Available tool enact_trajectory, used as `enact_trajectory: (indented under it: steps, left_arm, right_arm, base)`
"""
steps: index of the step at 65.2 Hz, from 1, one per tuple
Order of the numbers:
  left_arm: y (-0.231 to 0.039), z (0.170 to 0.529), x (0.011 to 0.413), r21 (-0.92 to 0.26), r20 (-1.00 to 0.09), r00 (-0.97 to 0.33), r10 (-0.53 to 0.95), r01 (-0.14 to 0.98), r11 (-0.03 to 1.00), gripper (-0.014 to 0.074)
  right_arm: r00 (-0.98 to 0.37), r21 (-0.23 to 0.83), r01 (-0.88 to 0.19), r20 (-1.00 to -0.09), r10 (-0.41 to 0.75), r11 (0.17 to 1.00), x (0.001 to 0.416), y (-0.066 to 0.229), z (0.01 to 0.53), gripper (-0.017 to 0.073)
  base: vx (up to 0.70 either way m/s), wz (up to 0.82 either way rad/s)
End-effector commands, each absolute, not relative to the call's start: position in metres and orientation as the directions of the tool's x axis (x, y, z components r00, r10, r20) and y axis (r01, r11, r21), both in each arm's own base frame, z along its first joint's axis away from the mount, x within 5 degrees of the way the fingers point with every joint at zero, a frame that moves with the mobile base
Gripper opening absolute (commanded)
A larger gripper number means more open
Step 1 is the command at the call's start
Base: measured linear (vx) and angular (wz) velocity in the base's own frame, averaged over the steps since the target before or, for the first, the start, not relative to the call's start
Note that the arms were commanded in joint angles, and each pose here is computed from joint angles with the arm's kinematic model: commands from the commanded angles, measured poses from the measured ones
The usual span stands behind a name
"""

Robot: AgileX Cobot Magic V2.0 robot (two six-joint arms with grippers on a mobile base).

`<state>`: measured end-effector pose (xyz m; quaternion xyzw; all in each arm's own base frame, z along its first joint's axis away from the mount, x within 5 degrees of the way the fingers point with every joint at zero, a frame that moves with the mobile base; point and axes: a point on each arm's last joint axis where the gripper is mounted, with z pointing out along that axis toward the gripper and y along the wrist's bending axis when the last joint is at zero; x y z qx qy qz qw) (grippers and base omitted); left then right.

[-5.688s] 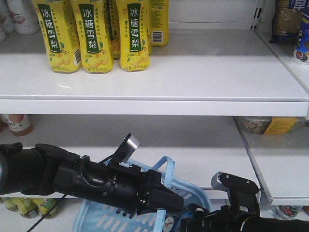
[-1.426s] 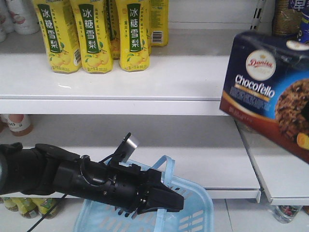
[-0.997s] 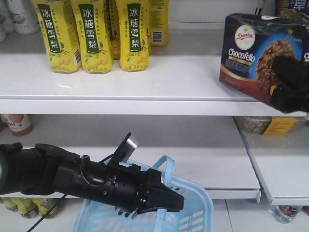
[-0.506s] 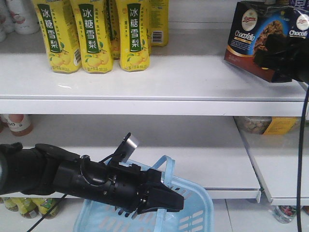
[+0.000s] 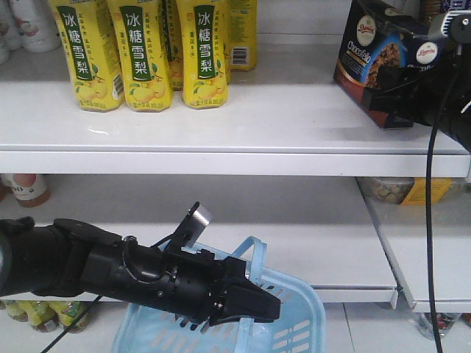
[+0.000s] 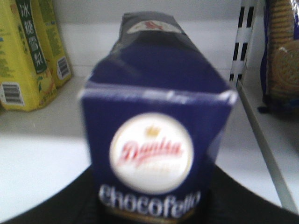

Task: Left arm holds basket, right arm returns cookies
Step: 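Set the cookie box upright on the upper shelf and release it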

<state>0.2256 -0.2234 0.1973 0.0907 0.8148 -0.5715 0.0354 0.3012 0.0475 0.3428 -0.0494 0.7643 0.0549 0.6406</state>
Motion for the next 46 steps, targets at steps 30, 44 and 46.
enact_trajectory:
  steps: [30, 44, 46]
  left_arm:
    - [-0.225, 0.224, 0.226, -0.944, -0.220, -0.972, 0.084, 0.233, 0.232, -0.0006]
    - [-0.225, 0.224, 0.226, -0.944, -0.220, -0.972, 0.084, 0.233, 0.232, -0.0006]
    - [-0.225, 0.224, 0.226, -0.944, -0.220, -0.972, 0.084, 0.233, 0.232, -0.0006]
  right_arm:
    - [0.012, 0.025, -0.145, -1.000, 0.027, 0.989, 0.268, 0.041, 0.396, 0.0508]
    - [0.010, 0.026, -0.156, -1.000, 0.028, 0.987, 0.235, 0.037, 0.415, 0.0508]
    - [0.014, 0.026, -0.157, -0.999, 0.029, 0.987, 0.228, 0.036, 0.419, 0.0508]
  base:
    - [0.00, 0.00]
    - [0.00, 0.00]
    - [0.00, 0.00]
